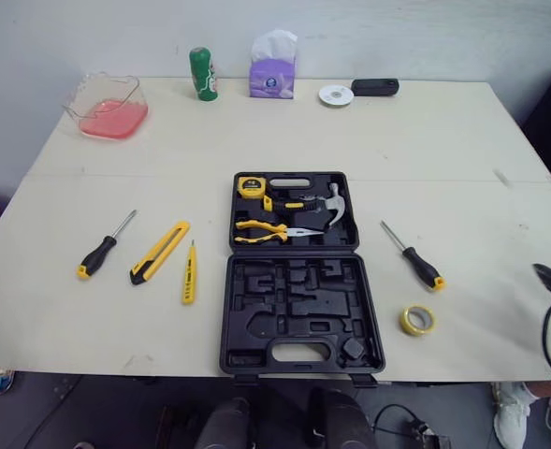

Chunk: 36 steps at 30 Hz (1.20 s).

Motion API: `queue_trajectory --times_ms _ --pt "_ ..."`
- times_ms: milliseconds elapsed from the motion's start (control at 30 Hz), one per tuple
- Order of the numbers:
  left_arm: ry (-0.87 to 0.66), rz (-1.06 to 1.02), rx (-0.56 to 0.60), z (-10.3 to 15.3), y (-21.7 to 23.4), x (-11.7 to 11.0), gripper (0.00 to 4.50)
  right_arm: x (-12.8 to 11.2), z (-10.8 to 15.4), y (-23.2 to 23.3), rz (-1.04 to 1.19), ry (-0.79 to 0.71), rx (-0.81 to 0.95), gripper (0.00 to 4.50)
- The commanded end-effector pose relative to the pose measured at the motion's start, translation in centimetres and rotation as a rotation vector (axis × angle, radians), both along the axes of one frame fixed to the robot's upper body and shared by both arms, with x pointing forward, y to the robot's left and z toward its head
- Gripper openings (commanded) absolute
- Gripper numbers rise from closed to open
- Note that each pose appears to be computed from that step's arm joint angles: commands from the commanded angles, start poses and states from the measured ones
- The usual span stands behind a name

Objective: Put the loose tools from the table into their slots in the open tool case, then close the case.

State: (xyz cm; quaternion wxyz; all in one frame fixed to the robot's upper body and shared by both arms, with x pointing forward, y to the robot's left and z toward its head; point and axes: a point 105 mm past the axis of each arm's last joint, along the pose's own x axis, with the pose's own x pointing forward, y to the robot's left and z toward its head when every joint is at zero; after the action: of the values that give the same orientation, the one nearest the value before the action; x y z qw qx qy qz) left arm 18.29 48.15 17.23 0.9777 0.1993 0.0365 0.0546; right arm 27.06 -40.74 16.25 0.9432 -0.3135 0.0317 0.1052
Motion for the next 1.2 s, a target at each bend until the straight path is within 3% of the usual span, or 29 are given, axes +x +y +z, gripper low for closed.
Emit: queue_trajectory --times_ms 33,167,333,433,600,867,1200 --pt "-0.003 -0.098 -0.011 1.1 -2.0 1.2 4.48 1.5 2.2 3.2 0.122 -0.037 0.097 4.5" --pt "0.085 -0.224 -0.073 0.8 -5.0 3.0 4.48 2.8 3.6 8.4 0.323 -0.021 0.147 4.5" --pt "0.24 -0.367 -0.173 0.2 -8.7 4.5 4.48 3.1 6.9 12.7 0.518 -0.181 0.324 4.5" --pt "0.362 -0.374 -0.192 -0.6 -9.8 5.4 4.48 2.1 7.3 16.8 0.734 -0.194 0.277 4.5" --pt "0.389 -0.342 -0.176 -0.4 -10.7 7.4 4.48 0.4 7.0 21.1 0.959 -0.195 0.237 4.5" --pt "0.427 -0.364 -0.136 -0.6 -13.2 10.7 4.48 -1.1 6.5 24.7 1.138 -0.161 0.243 4.5" --pt "0.501 -0.327 -0.171 -3.4 -13.4 13.4 4.48 -0.8 5.9 24.4 1.124 -0.151 0.215 4.5"
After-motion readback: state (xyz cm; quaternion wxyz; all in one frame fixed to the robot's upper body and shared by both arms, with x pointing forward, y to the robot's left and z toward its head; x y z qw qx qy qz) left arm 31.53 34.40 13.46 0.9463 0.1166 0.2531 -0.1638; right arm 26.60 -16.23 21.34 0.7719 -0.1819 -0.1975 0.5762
